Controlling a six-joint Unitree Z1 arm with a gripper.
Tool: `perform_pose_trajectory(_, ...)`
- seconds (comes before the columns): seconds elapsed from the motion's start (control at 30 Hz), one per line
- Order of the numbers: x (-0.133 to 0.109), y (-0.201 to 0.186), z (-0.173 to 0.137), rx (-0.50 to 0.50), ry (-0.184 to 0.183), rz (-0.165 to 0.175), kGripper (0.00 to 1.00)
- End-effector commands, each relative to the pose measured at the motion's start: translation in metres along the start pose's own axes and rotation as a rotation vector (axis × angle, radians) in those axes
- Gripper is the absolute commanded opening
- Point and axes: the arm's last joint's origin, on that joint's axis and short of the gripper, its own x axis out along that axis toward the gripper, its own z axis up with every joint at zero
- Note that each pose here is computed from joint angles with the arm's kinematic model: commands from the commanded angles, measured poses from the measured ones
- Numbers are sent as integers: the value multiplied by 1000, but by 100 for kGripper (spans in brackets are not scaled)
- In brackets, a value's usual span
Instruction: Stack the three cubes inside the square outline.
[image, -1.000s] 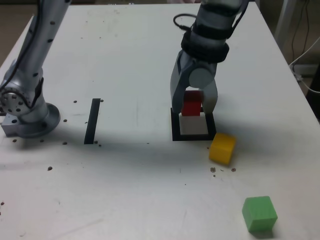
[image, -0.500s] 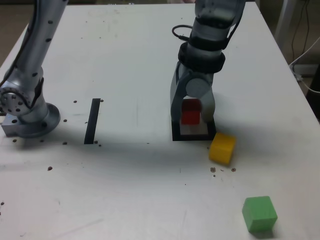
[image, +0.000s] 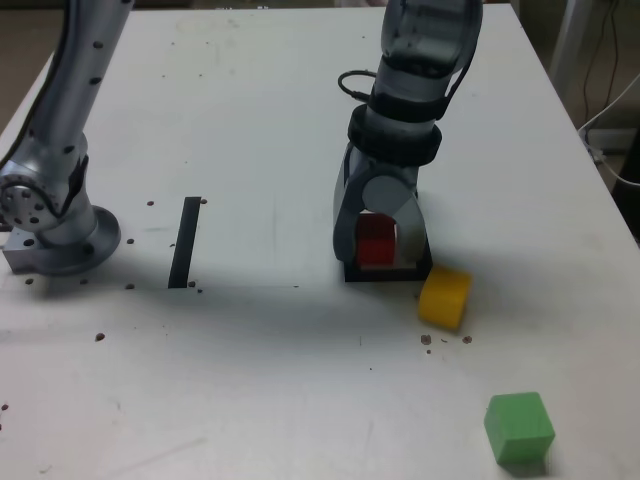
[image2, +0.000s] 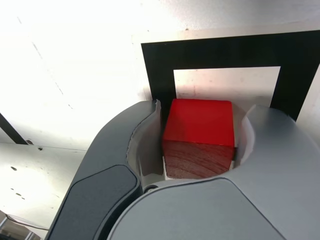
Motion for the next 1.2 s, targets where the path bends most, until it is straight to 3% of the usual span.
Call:
perform_pose_trajectory(0.0,-2,-1,-1,4,-7,0,99)
perform_pose_trajectory(0.2,-11,-1,-7,-8,-33,27,99)
perform_pose_trajectory(0.37,-25,0,-20,-51,-41,86,99)
perform_pose_trajectory(0.53,-38,-1,-28,-77,-27,145,99)
perform_pose_trajectory(0.67,-50,-7,-30,-64,-16,194,100)
perform_pose_trajectory(0.8,-62,-20,-24,-13,-34,236,100)
perform_pose_trajectory(0.97,-73,-41,-13,85,-67,258,100)
perform_pose_trajectory(1.17,-78,-60,-1,189,-83,246,100)
